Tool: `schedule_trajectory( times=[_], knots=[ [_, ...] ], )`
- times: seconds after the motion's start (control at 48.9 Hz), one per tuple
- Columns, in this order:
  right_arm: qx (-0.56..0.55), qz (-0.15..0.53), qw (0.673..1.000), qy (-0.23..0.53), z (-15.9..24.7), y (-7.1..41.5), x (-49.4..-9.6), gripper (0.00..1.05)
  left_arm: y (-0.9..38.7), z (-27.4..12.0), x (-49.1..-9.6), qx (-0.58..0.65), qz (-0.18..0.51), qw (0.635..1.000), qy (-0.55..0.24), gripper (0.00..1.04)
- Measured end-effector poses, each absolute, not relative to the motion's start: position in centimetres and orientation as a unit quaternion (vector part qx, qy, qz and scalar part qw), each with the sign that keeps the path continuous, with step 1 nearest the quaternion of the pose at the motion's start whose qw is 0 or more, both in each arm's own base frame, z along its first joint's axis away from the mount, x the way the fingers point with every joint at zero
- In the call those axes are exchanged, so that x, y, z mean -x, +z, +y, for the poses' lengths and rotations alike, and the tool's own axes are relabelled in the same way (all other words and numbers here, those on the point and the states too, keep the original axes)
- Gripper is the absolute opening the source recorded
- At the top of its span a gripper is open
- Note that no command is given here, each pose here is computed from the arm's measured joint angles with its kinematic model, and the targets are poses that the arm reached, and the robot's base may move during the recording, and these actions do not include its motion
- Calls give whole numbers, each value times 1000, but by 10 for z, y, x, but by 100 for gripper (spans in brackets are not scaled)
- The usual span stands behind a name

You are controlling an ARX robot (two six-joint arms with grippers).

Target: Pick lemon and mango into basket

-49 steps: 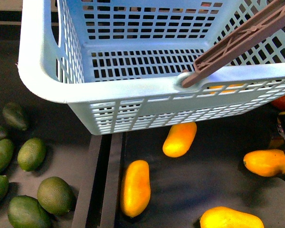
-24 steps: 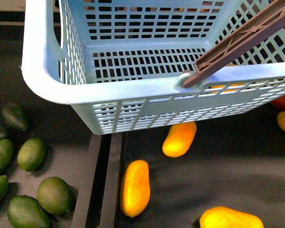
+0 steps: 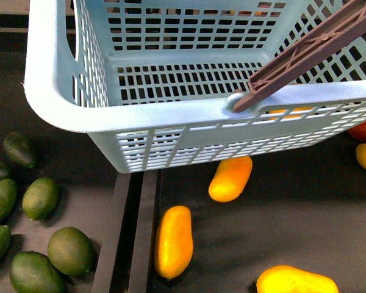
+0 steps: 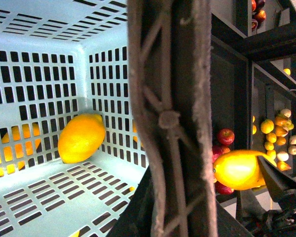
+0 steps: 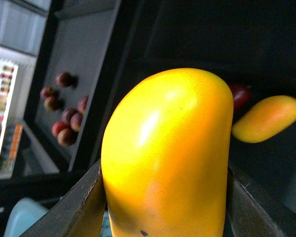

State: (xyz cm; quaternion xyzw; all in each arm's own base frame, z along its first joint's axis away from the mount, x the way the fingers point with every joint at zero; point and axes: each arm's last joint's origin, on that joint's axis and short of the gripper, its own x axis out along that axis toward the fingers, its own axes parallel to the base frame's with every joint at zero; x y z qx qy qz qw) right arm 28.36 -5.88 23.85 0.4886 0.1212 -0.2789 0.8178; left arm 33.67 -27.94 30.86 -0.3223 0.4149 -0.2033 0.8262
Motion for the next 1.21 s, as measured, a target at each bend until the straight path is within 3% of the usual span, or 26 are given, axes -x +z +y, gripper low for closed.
schedule_trajectory(
  times=[0.184,0.43,0.716,0.778,0.839,0.901,0.983,1.208],
  knots=[
    [-418,155,876,-185,21,251,-313,57,309,-280,-337,322,415,826,-204,5],
    [-348,189,907,-140,72,242,-334,57,309,-280,-337,322,415,826,-203,5],
    [-331,176,917,-139,67,251,-328,95,309,-280,-337,322,415,826,-204,5],
    [-325,173,919,-142,63,253,-323,98,308,-280,-337,321,416,826,-205,5],
    [-300,155,934,-115,55,255,-315,92,308,-280,-337,323,416,825,-204,5],
    [-219,66,973,-25,42,250,-296,78,308,-280,-337,323,416,825,-203,5],
    [-99,2,995,1,33,240,-270,60,308,-279,-337,322,413,828,-199,5],
    [-13,6,1000,3,17,206,-221,13,308,-279,-337,322,416,826,-203,5]
  ],
)
